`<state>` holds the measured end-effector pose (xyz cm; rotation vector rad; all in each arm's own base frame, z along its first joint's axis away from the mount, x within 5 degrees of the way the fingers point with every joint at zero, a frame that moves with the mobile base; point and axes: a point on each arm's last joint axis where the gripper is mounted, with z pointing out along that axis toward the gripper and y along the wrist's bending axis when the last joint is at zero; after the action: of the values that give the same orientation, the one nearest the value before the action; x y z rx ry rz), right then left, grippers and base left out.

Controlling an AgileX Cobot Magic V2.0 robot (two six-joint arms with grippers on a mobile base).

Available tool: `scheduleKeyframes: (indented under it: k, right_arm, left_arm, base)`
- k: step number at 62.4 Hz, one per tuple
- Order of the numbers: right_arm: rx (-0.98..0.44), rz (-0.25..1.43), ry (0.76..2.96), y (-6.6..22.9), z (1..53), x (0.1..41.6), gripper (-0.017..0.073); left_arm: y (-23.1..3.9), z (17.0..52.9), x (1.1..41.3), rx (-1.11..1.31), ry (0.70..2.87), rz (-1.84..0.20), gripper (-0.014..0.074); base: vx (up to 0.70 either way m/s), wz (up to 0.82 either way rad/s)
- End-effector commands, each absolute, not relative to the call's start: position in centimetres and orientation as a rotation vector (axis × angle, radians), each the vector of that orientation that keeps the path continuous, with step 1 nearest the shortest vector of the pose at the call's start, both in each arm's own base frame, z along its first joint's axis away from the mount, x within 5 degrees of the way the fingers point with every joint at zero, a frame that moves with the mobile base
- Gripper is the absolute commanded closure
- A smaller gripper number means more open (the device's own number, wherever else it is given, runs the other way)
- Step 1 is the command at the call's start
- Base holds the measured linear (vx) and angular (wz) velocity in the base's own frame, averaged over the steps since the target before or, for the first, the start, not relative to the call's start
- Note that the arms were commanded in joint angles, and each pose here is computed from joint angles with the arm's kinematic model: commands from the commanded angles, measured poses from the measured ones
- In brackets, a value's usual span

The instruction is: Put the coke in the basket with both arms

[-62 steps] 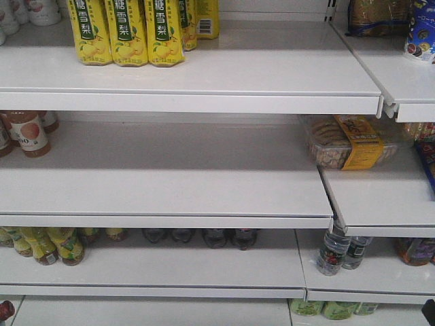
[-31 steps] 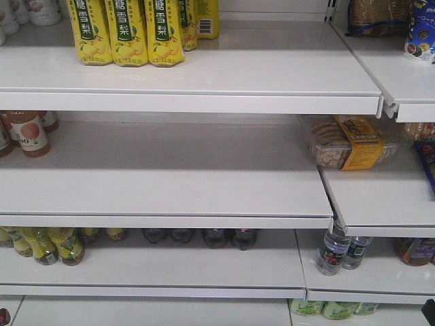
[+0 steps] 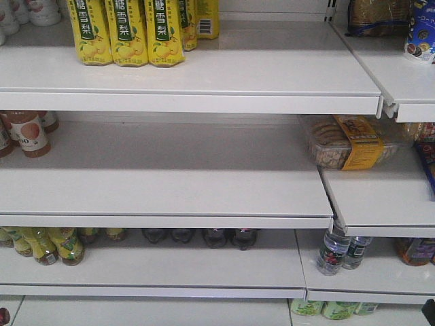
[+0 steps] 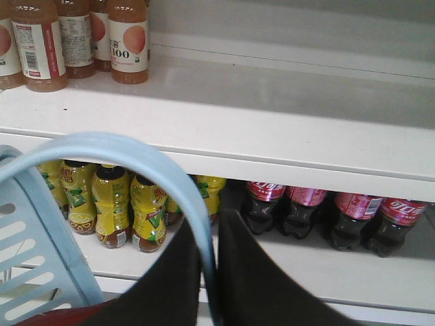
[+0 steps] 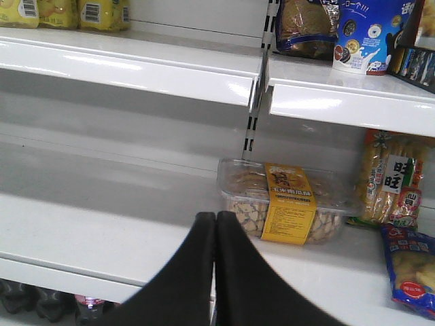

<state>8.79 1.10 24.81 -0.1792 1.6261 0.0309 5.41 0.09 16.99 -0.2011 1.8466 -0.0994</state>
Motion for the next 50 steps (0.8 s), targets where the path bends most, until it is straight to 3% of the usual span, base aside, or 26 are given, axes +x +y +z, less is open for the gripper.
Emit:
scheduleKeyframes:
  k: [1, 50]
  right_arm:
    - [-0.186, -0.006, 1.604, 0.99, 25.73, 8.99, 0.0569]
    - [-0.187, -0.007, 1.604, 0.99, 25.73, 8.99, 0.0569]
  left_arm:
    - [0.3, 18.08, 5.55, -0.138, 1.689, -0.032, 0.0598]
    - [0.3, 18.3, 5.54, -0.138, 1.687, -0.032, 0.0598]
  base:
    - [0.0, 0.0]
    - [0.0, 0.0]
